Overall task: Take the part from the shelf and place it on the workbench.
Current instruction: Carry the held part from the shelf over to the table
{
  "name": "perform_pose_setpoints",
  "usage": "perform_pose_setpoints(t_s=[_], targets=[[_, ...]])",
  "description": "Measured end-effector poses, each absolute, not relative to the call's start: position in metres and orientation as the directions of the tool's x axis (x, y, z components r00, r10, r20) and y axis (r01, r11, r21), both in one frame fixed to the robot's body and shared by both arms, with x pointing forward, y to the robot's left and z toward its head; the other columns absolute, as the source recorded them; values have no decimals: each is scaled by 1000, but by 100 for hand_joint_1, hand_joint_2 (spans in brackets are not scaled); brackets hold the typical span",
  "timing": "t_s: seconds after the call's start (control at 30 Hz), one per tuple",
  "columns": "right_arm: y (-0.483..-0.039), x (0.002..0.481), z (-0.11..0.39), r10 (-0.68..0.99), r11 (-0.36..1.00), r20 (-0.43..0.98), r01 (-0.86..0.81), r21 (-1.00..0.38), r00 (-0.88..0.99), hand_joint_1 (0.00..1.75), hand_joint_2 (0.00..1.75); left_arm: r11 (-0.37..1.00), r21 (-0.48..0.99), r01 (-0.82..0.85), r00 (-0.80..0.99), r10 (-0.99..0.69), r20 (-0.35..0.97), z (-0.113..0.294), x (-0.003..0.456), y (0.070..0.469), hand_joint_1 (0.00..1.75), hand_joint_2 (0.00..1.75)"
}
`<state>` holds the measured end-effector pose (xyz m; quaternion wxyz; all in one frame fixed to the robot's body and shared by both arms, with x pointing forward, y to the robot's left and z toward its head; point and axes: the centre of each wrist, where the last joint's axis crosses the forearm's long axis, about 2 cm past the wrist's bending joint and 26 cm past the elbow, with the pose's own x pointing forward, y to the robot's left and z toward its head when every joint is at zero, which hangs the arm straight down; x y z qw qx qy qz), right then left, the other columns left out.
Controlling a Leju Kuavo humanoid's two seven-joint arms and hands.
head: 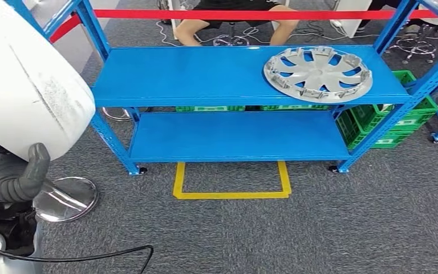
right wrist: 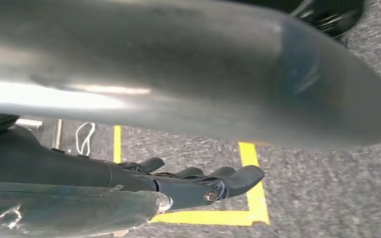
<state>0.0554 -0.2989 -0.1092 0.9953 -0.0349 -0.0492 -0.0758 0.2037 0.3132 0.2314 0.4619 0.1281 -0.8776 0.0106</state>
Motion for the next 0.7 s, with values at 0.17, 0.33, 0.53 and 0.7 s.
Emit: perform_pose_setpoints(t_s=[0.17, 0.33, 0.53, 0.7], targets=[[-298, 57, -109, -148, 985, 105, 156, -70, 983, 0, 0, 969, 77, -236, -518, -192, 833, 231, 204, 313, 175, 175], [-298, 56, -109, -145, 985, 106, 154, -82, 984, 0, 0, 974, 21, -227, -499, -135, 856, 230, 204, 314, 175, 175], [-298, 58, -109, -146, 985, 113, 155, -78, 983, 0, 0, 983, -6, -183, -510, -90, 856, 228, 205, 314, 175, 175], [-300, 58, -109, -141, 986, 122, 150, -69, 982, 0, 0, 990, -14, -144, -548, -68, 834, 226, 203, 315, 175, 175]])
